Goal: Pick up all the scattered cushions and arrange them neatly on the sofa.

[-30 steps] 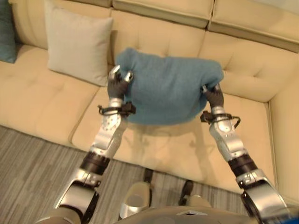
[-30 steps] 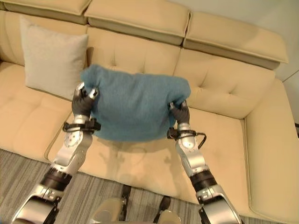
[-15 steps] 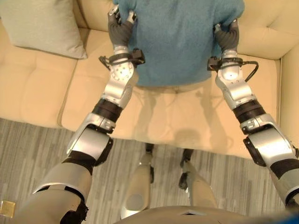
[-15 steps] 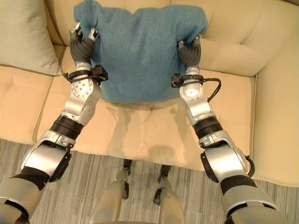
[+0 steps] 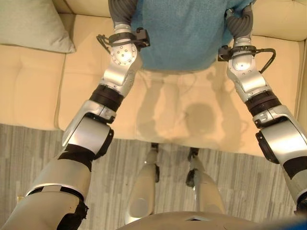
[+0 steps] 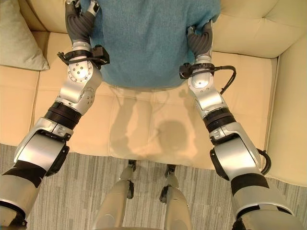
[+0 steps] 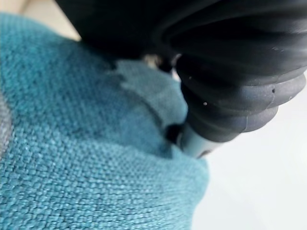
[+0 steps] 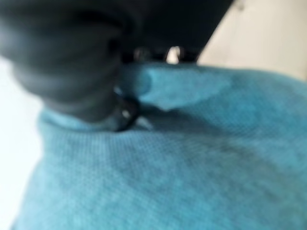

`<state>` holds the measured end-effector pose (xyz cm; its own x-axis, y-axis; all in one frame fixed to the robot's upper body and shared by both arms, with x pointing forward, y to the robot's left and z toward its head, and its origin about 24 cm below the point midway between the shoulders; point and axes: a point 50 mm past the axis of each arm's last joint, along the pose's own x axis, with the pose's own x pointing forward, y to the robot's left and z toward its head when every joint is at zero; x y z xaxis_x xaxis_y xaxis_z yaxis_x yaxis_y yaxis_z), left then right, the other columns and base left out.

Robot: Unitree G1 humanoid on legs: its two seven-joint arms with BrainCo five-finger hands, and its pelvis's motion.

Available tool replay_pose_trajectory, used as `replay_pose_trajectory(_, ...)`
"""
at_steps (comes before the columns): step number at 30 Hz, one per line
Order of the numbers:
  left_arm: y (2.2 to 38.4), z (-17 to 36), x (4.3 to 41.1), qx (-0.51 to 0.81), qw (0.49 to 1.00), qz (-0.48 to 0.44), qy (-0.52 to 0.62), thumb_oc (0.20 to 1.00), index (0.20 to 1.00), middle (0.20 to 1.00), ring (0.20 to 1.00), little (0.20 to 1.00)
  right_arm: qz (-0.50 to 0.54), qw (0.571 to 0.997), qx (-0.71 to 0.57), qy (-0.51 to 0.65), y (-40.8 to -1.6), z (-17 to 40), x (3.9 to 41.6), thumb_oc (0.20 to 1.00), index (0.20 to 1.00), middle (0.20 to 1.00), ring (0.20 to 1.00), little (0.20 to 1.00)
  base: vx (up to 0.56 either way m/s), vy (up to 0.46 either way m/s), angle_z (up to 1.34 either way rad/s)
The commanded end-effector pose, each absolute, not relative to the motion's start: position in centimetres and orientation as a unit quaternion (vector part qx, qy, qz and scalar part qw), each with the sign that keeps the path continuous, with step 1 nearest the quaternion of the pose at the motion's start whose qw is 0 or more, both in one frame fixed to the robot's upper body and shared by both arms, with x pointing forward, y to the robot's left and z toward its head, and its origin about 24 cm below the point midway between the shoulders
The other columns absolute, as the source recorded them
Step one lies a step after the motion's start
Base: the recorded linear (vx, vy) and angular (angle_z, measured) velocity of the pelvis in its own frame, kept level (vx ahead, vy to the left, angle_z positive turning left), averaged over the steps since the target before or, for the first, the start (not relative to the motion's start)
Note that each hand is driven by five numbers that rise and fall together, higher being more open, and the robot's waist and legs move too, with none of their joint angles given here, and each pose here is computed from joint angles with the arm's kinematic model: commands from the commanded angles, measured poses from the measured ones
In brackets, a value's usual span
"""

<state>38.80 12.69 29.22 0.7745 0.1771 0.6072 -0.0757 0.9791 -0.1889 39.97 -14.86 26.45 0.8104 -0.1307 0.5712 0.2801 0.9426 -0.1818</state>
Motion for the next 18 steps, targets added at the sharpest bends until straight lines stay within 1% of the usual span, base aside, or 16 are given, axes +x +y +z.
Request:
replay_pose_trajectory(1, 6.8, 34.4, 37.2, -0.054, 0.906, -0.050, -0.417, 0.200, 0.200, 0.200, 0.200, 0.200, -0.005, 0.897, -0.145, -0.417, -8.3, 32.8, 38.3, 0.200, 0.200, 0.200, 0.200, 0.200, 0.00, -0.001, -0.03)
replay_pose_trajectory(2, 6.8, 34.4, 37.2, -0.054, 0.906, -0.050, -0.417, 0.200, 0.200, 0.200, 0.200, 0.200, -0.005, 0.897, -0.145, -0.417, -8.3, 32.8, 38.3, 0.200, 0.200, 0.200, 0.200, 0.200, 0.00, 0.000, 0.00)
replay_pose_trajectory(3, 7.5, 34.4, 37.6, -0.033, 0.910, -0.041, -0.412, 0.272, 0.272, 0.272, 0.272, 0.272, -0.011, 0.896, -0.152, -0.418, -8.5, 32.8, 38.3, 0.200, 0.200, 0.200, 0.200, 0.200, 0.00, 0.000, 0.00)
replay_pose_trajectory(4, 8.4, 34.8, 37.9, -0.016, 0.911, -0.025, -0.412, 1.000, 1.000, 1.000, 1.000, 1.000, -0.032, 0.887, -0.166, -0.430, -8.9, 33.3, 38.2, 0.203, 0.203, 0.203, 0.203, 0.203, 0.00, 0.000, 0.00)
replay_pose_trajectory(5, 8.7, 35.1, 37.9, -0.016, 0.910, -0.020, -0.414, 1.000, 1.000, 1.000, 1.000, 1.000, -0.040, 0.883, -0.177, -0.433, -9.0, 33.4, 38.3, 0.511, 0.511, 0.511, 0.511, 0.511, 0.00, 0.000, 0.00)
replay_pose_trajectory(6, 9.2, 35.2, 38.1, -0.012, 0.911, -0.011, -0.413, 1.000, 1.000, 1.000, 1.000, 1.000, -0.049, 0.881, -0.184, -0.433, -9.2, 33.5, 38.3, 0.743, 0.743, 0.743, 0.743, 0.743, 0.00, 0.007, -0.04)
replay_pose_trajectory(7, 9.9, 35.5, 38.3, -0.011, 0.912, 0.003, -0.410, 1.000, 1.000, 1.000, 1.000, 1.000, -0.058, 0.878, -0.193, -0.434, -9.2, 33.7, 38.4, 1.000, 1.000, 1.000, 1.000, 1.000, 0.00, 0.007, -0.06)
replay_pose_trajectory(11, 11.7, 37.3, 38.5, 0.018, 0.907, 0.046, -0.418, 1.000, 1.000, 1.000, 1.000, 1.000, -0.099, 0.865, -0.237, -0.431, -9.6, 34.5, 38.8, 1.000, 1.000, 1.000, 1.000, 1.000, 0.00, 0.002, -0.07)
replay_pose_trajectory(12, 12.4, 38.1, 38.6, 0.041, 0.905, 0.074, -0.416, 1.000, 1.000, 1.000, 1.000, 1.000, -0.116, 0.861, -0.257, -0.423, -9.9, 34.8, 39.2, 1.000, 1.000, 1.000, 1.000, 1.000, -0.01, 0.001, -0.03)
replay_pose_trajectory(14, 12.5, 38.6, 38.6, 0.048, 0.904, 0.082, -0.418, 1.000, 1.000, 1.000, 1.000, 1.000, -0.121, 0.861, -0.264, -0.417, -9.9, 35.0, 39.4, 1.000, 1.000, 1.000, 1.000, 1.000, 0.00, 0.000, 0.00)
replay_pose_trajectory(15, 13.0, 39.5, 38.7, 0.065, 0.902, 0.104, -0.415, 1.000, 1.000, 1.000, 1.000, 1.000, -0.138, 0.858, -0.287, -0.403, -10.2, 35.3, 39.7, 1.000, 1.000, 1.000, 1.000, 1.000, 0.00, 0.000, 0.00)
replay_pose_trajectory(18, 12.7, 40.8, 38.5, 0.066, 0.901, 0.118, -0.412, 1.000, 1.000, 1.000, 1.000, 1.000, -0.160, 0.867, -0.297, -0.367, -10.6, 35.8, 40.4, 1.000, 1.000, 1.000, 1.000, 1.000, 0.00, 0.000, 0.00)
